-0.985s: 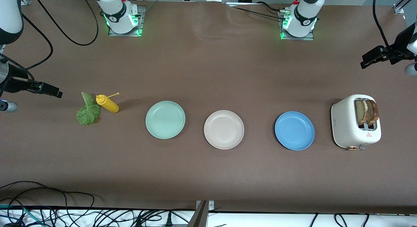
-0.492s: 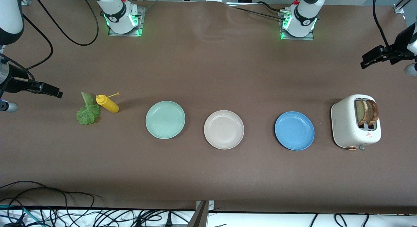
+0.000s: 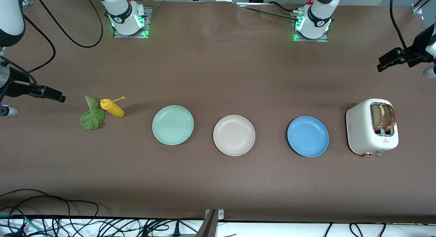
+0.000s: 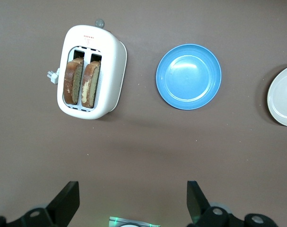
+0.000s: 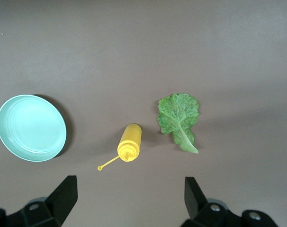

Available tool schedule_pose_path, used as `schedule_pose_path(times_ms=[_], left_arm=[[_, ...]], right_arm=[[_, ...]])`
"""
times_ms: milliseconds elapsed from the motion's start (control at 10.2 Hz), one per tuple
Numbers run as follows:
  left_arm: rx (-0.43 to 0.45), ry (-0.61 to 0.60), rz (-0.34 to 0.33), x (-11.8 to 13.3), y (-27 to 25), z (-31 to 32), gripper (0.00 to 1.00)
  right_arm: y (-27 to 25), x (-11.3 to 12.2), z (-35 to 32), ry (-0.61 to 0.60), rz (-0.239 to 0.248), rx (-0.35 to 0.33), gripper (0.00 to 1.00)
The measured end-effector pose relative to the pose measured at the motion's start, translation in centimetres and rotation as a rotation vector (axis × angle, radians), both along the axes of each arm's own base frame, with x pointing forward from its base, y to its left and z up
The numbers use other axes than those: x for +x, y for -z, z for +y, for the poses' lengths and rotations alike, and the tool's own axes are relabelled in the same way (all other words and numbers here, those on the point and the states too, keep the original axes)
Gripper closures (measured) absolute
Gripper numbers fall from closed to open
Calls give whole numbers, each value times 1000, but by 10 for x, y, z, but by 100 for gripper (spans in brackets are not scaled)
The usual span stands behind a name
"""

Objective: Make sandwich on beige plate with both arms

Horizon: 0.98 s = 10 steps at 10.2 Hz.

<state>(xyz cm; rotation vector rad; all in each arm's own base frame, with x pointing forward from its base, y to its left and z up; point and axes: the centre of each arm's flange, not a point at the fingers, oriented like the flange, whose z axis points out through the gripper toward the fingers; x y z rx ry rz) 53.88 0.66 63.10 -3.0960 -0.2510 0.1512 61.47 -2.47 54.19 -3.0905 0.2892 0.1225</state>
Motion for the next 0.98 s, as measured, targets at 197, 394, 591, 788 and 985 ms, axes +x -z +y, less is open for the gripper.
schedule_pose_path(times_ms=[197,394,591,788,985], left_arm=[[0,0,0,0,0,0,0],[0,0,0,0,0,0,0],[0,0,0,0,0,0,0],[0,0,0,0,0,0,0],[0,0,0,0,0,0,0]], right_arm=[[0,0,0,1,0,0,0],[0,0,-2,3,0,-1,0],[0,0,-3,5,0,-1,0],[0,0,-3,5,1,-1,0],[0,0,-3,5,1,-1,0]])
